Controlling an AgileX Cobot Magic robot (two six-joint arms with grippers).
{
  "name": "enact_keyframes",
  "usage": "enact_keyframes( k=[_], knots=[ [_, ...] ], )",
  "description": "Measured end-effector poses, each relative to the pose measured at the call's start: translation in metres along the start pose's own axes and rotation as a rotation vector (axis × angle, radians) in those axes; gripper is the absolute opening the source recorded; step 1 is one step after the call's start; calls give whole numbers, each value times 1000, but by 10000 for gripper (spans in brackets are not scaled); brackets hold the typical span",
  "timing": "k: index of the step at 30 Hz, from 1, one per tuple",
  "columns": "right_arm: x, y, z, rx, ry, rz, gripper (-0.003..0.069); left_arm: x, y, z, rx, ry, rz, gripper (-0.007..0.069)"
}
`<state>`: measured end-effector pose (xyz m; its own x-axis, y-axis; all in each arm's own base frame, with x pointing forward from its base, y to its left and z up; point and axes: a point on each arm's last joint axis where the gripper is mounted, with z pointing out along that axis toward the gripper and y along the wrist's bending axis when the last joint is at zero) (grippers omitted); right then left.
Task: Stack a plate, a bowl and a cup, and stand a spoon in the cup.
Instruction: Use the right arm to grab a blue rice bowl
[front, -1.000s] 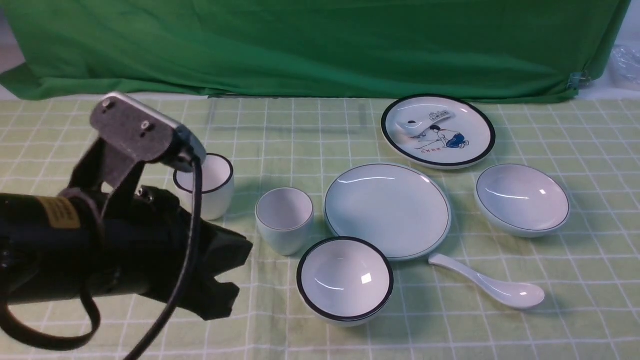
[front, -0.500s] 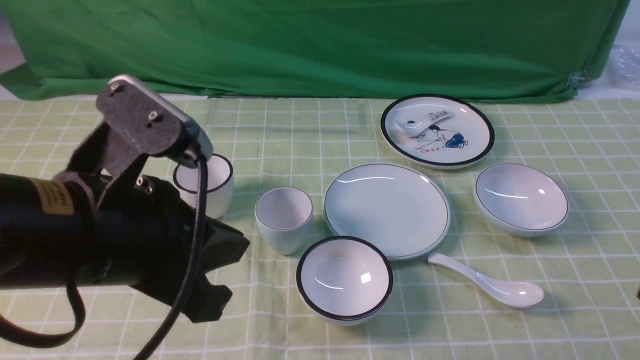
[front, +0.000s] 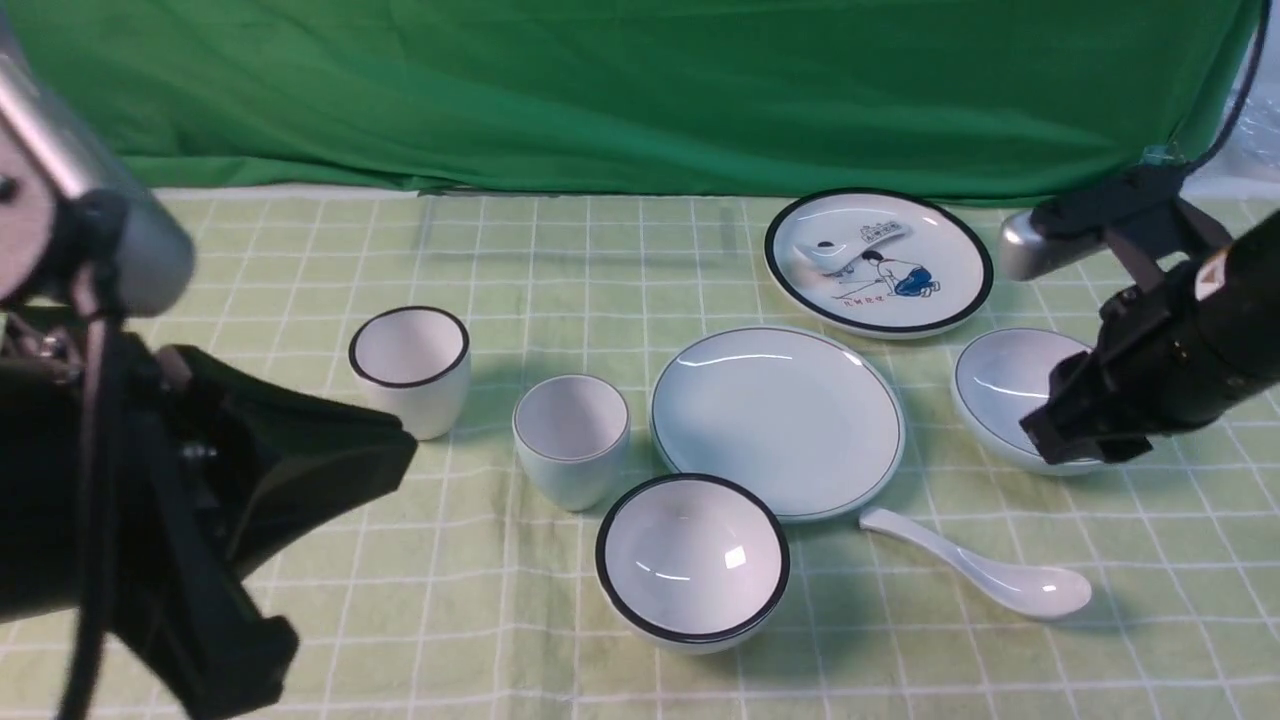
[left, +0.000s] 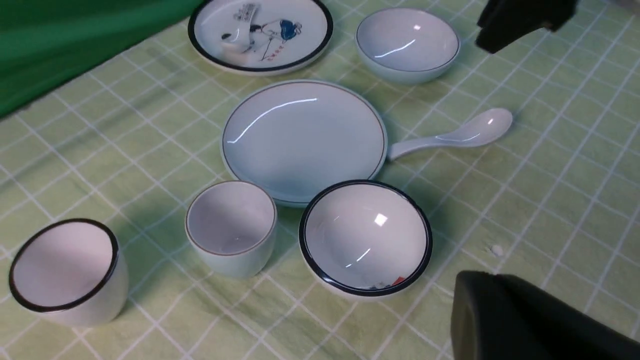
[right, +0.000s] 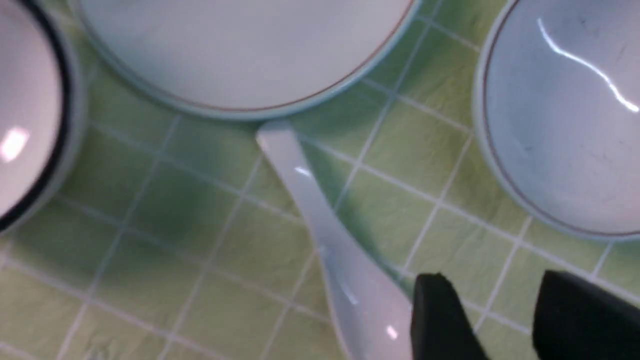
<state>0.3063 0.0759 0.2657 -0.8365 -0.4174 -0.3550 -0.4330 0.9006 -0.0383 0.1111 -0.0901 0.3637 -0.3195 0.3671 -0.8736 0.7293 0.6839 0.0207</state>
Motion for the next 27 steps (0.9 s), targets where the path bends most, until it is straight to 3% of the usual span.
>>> enact_keyframes(
  k=[5, 16, 18, 19, 21, 27],
  knots=[
    [-24, -19, 44, -9, 83, 8, 412, 1, -5, -17, 0, -41, 15, 16],
    [-44, -28, 108, -15, 185, -58, 406, 2, -6, -20, -3, -50, 16, 16],
    [-44, -29, 114, -15, 199, -74, 364, 1, -6, -20, -3, -50, 16, 16],
    [-44, -29, 117, -16, 206, -80, 288, 1, -6, -20, -3, -50, 16, 16],
    [-45, -29, 117, -16, 205, -95, 204, 1, -6, -20, -3, -50, 16, 16],
    [-55, -29, 98, 13, 180, -125, 82, 2, -4, -20, -19, -43, 37, 16]
  ],
)
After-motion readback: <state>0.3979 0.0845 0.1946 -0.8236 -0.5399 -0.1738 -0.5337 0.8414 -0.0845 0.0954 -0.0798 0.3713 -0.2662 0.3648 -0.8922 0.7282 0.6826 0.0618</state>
